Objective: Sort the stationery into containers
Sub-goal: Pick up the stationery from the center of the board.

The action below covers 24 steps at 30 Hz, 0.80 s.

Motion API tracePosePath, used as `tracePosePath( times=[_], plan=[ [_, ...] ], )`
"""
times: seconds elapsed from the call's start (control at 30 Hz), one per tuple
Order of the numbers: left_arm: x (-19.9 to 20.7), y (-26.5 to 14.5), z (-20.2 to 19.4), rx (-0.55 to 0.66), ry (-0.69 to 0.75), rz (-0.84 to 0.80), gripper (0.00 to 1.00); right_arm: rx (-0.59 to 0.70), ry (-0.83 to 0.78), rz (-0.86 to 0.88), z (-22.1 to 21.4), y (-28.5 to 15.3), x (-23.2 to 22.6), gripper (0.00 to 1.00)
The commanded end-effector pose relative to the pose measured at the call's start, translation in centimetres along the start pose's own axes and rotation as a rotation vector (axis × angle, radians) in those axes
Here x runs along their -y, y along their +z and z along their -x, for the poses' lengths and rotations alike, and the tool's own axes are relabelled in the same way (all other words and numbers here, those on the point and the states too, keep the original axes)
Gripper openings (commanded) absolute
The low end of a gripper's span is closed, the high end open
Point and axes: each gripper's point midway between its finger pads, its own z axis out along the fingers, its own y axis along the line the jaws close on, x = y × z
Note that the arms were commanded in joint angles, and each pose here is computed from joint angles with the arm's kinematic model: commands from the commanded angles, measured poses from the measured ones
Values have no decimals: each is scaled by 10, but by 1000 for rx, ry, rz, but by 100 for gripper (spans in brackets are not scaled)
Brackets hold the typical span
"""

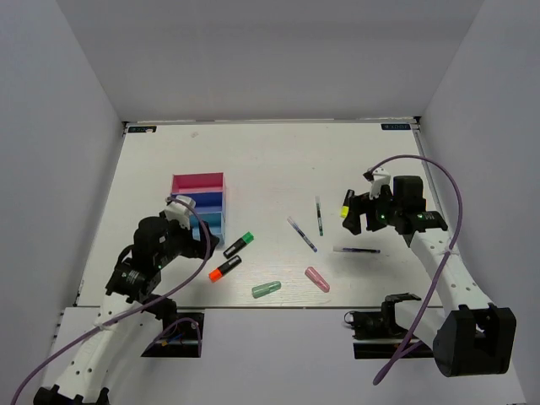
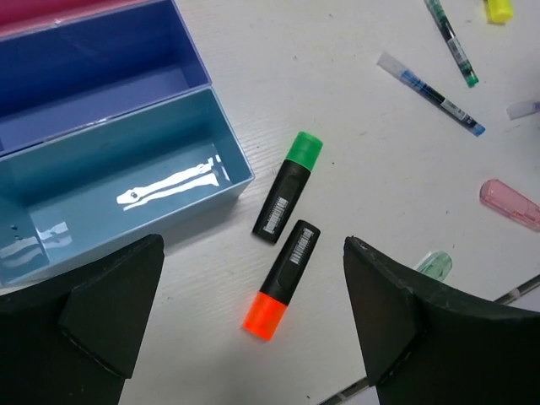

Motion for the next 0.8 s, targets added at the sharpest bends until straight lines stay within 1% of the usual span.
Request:
tracePosePath(
  times=[0.0, 0.03, 0.07, 0.1, 0.13, 0.17, 0.2, 0.23, 0.27, 0.3, 0.33, 0.37, 0.4, 0.43, 0.47, 0.5, 0.53, 0.57, 0.6, 0.63, 0.67, 0.7, 0.77],
  plan=[
    [14, 2, 5, -20, 12, -71, 97, 46, -39, -8, 15, -9, 0, 90],
    [19, 0, 12, -15, 17, -87, 94, 40, -61, 1, 12, -7, -4, 90],
    [26, 0, 12, -27, 24, -125, 86, 35, -58, -3, 10, -9, -1, 90],
    [29, 3, 4, -82, 30, -143, 81, 23, -109, 10, 6, -10, -2, 90],
    [36, 1, 14, -74, 45, -166, 65, 15, -129, 49, 1, -11, -9, 90],
    [43, 0, 11, -100, 69, -190, 54, -10, -140, 69, -7, -11, -11, 90],
    [43, 6, 3, -166, 74, -191, 42, -5, -242, 122, -6, -12, -17, 90],
    [53, 3, 8, -179, 124, -221, 32, -23, -244, 121, -10, -13, -16, 90],
    [62, 6, 13, -200, 158, -237, 20, -27, -221, 109, -10, -12, -14, 53],
    [65, 7, 26, -188, 191, -228, 2, -25, -230, 136, -8, -13, -18, 5],
    [77, 9, 11, -269, 271, -252, 0, -31, -234, 130, -9, -12, -18, 0],
    [82, 15, 28, -265, 326, -239, 0, -26, -226, 129, -8, -11, -17, 0],
    [86, 18, 27, -290, 358, -242, 0, -28, -229, 128, -10, -10, -16, 0],
    [87, 31, 2, -428, 420, -233, 11, -22, -239, 127, -9, -10, -16, 20],
    [97, 33, 12, -423, 459, -253, 31, -18, -256, 134, -8, -10, -17, 90],
    [95, 36, 3, -481, 481, -247, 59, -30, -256, 133, -11, -9, -16, 90],
    [92, 49, -21, -602, 510, -231, 59, -34, -262, 129, -11, -10, -15, 90],
    [91, 53, -25, -631, 520, -221, 61, -43, -259, 131, -12, -10, -15, 79],
    [86, 59, -29, -644, 534, -195, 61, -55, -254, 129, -14, -11, -14, 60],
    [81, 71, -46, -703, 544, -179, 61, -56, -244, 124, -15, -11, -14, 42],
    [80, 76, -49, -702, 556, -178, 58, -52, -241, 128, -14, -10, -15, 7],
    [78, 81, -57, -725, 559, -175, 53, -47, -239, 134, -13, -10, -16, 3],
    [67, 95, -60, -731, 581, -117, 53, -41, -233, 134, -12, -10, -17, 9]
  ],
)
